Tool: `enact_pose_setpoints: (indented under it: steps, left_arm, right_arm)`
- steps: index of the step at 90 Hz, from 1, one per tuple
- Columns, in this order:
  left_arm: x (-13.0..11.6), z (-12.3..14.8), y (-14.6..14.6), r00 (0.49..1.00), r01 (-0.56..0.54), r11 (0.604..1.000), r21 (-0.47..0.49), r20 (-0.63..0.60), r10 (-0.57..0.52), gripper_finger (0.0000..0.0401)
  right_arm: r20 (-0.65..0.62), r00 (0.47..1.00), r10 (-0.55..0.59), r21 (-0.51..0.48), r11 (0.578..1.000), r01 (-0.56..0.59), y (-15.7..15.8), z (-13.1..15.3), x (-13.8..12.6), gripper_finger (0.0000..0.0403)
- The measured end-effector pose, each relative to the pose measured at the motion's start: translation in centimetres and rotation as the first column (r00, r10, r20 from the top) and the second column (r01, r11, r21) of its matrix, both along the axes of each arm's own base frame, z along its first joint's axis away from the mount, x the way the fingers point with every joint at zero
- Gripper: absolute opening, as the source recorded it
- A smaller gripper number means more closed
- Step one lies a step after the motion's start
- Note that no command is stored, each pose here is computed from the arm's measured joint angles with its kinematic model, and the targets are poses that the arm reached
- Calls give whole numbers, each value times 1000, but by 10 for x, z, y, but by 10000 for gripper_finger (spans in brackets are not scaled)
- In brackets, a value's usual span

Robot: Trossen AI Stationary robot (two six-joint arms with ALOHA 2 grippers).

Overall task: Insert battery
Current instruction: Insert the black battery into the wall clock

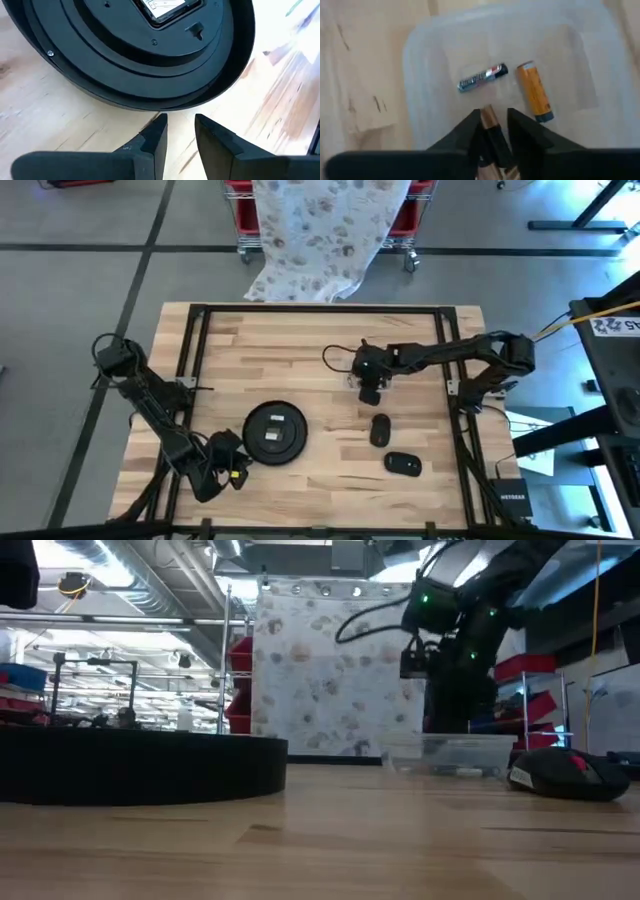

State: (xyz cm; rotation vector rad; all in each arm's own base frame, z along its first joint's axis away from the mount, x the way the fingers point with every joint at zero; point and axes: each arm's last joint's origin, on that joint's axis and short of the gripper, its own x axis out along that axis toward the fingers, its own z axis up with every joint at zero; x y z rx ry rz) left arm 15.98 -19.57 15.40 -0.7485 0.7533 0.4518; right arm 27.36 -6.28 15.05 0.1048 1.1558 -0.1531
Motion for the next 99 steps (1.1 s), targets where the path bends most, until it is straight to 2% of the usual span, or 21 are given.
enact_pose_setpoints:
  steps: [11,22,32,44,52,71,89,99]
  left_arm:
    - [0,0,0,1000,0,1000,1,1,0,82]
    - [0,0,0,1000,-1,1000,4,-1,1,82]
    - [0,0,0,1000,-2,1000,4,-1,2,82]
    - [0,0,0,1000,-3,1000,3,0,3,82]
    - [0,0,0,1000,-3,1000,3,0,3,82]
    - [0,0,0,1000,-1,1000,12,7,1,82]
    - [1,1,1,999,23,998,58,23,-24,82]
    - [2,3,1,998,41,994,106,40,-46,82]
  right_arm:
    - [-43,999,16,-2,1000,-16,-7,-11,1,136]
    - [-60,997,46,0,999,-46,-10,-21,4,134]
    - [-69,996,65,2,998,-65,-10,-29,8,105]
    - [-71,995,68,4,998,-68,-10,-32,10,28]
    - [-66,996,63,-10,998,-64,-9,-32,10,20]
    - [-21,998,63,-52,997,-64,3,-11,5,20]
    - [129,989,76,-109,992,-62,16,23,5,20]
    - [244,964,108,-139,987,-76,26,43,6,20]
